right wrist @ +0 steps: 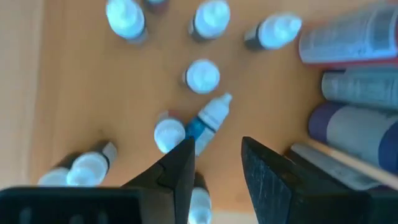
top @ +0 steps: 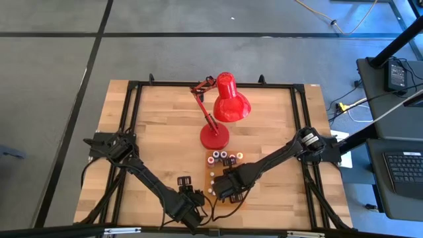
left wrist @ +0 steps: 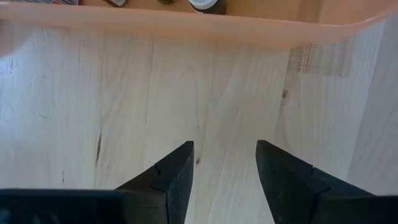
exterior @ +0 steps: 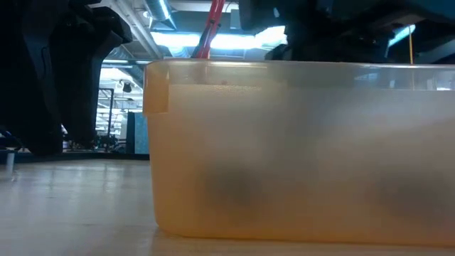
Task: Pick & Place food coloring
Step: Adjust the light blue food coloring bottle in the orange bin
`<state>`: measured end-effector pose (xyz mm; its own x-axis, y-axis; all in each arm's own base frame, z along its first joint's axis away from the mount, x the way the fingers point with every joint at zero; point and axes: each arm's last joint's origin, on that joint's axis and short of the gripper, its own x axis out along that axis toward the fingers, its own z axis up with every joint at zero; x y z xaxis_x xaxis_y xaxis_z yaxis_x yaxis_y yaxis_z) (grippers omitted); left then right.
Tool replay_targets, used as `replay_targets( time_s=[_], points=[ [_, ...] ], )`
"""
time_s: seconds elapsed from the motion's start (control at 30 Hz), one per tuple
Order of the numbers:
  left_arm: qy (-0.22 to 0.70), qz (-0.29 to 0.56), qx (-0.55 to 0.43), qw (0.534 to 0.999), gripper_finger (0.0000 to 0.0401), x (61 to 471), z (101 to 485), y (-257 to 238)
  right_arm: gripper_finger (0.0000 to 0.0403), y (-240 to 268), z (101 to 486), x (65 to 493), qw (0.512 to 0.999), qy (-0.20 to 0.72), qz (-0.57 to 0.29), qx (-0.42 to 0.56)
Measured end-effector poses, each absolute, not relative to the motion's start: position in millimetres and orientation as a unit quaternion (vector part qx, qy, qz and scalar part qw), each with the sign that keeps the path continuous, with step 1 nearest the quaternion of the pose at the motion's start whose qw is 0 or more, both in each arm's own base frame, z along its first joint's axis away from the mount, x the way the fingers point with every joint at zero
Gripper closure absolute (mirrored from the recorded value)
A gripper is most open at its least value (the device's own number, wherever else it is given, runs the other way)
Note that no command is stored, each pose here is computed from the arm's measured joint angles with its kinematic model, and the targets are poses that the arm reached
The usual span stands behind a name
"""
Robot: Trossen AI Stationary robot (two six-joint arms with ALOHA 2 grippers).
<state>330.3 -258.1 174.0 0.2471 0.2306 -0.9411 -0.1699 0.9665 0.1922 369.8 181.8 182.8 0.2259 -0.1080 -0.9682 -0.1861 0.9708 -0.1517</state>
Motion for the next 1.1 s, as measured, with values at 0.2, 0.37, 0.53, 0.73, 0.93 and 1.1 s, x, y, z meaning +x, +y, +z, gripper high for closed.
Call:
replay_targets(
  time_s=[0.2, 0.37, 0.53, 0.73, 0.93, 1.1],
  points=[
    [0.6, 0.127, 0.025, 0.789, 0.0236, 330.2, 174.0, -258.2, 0.027, 183.8, 183.8, 374.3, 0.788, 0.6, 0.038, -0.133],
    [0.6, 0.127, 0.025, 0.79, 0.0234, 329.7, 174.0, -258.9, 0.0269, 181.7, 183.7, 375.2, 0.789, 0.601, 0.028, -0.122],
    [0.6, 0.126, 0.025, 0.79, 0.0233, 329.4, 174.0, -259.3, 0.0269, 177.3, 173.3, 373.6, 0.787, 0.605, 0.025, -0.116],
    [0.6, 0.126, 0.026, 0.79, 0.0232, 329.5, 174.0, -259.3, 0.0269, 175.2, 166.3, 371.3, 0.785, 0.61, 0.018, -0.108],
    [0.6, 0.126, 0.026, 0.79, 0.0232, 329.5, 174.0, -259.3, 0.0269, 177.2, 158.4, 371.3, 0.789, 0.607, 0.048, -0.085],
    [0.6, 0.126, 0.026, 0.79, 0.0231, 329.5, 174.0, -259.3, 0.0269, 173.3, 150.5, 367.6, 0.785, 0.611, 0.038, -0.091]
  ],
)
